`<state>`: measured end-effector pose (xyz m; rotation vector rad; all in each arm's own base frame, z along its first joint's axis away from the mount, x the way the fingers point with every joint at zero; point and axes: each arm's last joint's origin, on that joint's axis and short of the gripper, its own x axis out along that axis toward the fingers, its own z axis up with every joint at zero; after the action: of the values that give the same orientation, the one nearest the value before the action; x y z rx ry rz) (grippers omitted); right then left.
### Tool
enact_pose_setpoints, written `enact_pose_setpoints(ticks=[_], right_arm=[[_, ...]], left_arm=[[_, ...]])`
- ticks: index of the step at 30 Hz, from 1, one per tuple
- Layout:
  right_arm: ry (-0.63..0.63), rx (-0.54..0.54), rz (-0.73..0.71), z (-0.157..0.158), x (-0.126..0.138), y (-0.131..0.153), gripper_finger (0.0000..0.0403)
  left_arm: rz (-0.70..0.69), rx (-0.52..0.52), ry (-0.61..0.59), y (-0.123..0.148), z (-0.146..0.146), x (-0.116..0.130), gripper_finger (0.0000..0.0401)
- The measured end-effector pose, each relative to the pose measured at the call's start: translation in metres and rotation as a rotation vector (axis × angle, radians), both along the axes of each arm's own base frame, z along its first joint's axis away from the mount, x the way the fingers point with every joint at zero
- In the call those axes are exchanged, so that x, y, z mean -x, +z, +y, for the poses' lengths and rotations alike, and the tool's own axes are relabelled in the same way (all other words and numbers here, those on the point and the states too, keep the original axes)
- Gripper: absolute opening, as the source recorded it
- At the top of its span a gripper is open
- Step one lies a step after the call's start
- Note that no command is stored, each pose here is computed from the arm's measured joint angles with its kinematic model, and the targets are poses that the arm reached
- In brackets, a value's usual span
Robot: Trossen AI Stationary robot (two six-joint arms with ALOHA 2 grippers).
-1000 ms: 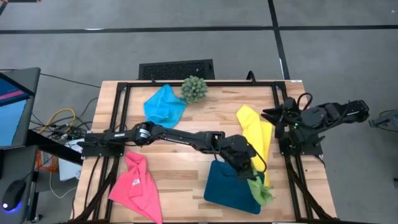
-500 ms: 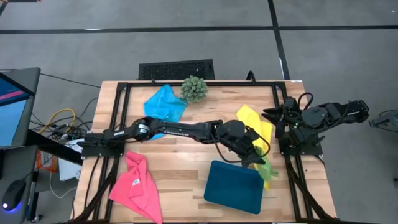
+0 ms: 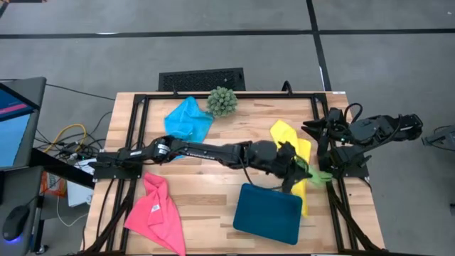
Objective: Fold microfiber towels
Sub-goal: Put the folded green microfiber cloth into the blue bin
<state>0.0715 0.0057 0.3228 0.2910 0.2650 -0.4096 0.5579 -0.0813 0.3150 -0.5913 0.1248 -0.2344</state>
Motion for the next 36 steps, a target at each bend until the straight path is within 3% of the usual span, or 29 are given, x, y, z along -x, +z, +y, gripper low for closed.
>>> enact_pose_setpoints(ticks=[5, 9, 14, 19, 23, 36], right_arm=[[0.001, 0.003, 0.001, 0.0, 0.0, 0.0, 0.0133], [0.001, -0.002, -0.006, 0.0, 0.0, 0.001, 0.0133], [0.004, -0.011, -0.023, 0.0, -0.001, 0.002, 0.0134], [0.007, -0.012, -0.023, 0.0, -0.001, 0.002, 0.0134], [0.007, -0.012, -0.022, 0.0, -0.001, 0.002, 0.0134], [0.012, -0.013, -0.021, 0.001, -0.001, 0.002, 0.0134]], left_arm=[[0.059, -0.092, -0.004, -0.028, -0.027, 0.002, 0.0], [0.044, -0.055, 0.003, -0.049, -0.035, 0.003, 0.0], [0.06, -0.035, -0.012, -0.056, -0.033, 0.002, 0.0], [0.202, -0.087, -0.124, -0.07, -0.052, 0.01, 0.0], [0.397, -0.109, -0.225, -0.088, -0.064, 0.02, 0.0], [0.851, -0.134, -0.261, -0.12, -0.084, 0.054, 0.0]])
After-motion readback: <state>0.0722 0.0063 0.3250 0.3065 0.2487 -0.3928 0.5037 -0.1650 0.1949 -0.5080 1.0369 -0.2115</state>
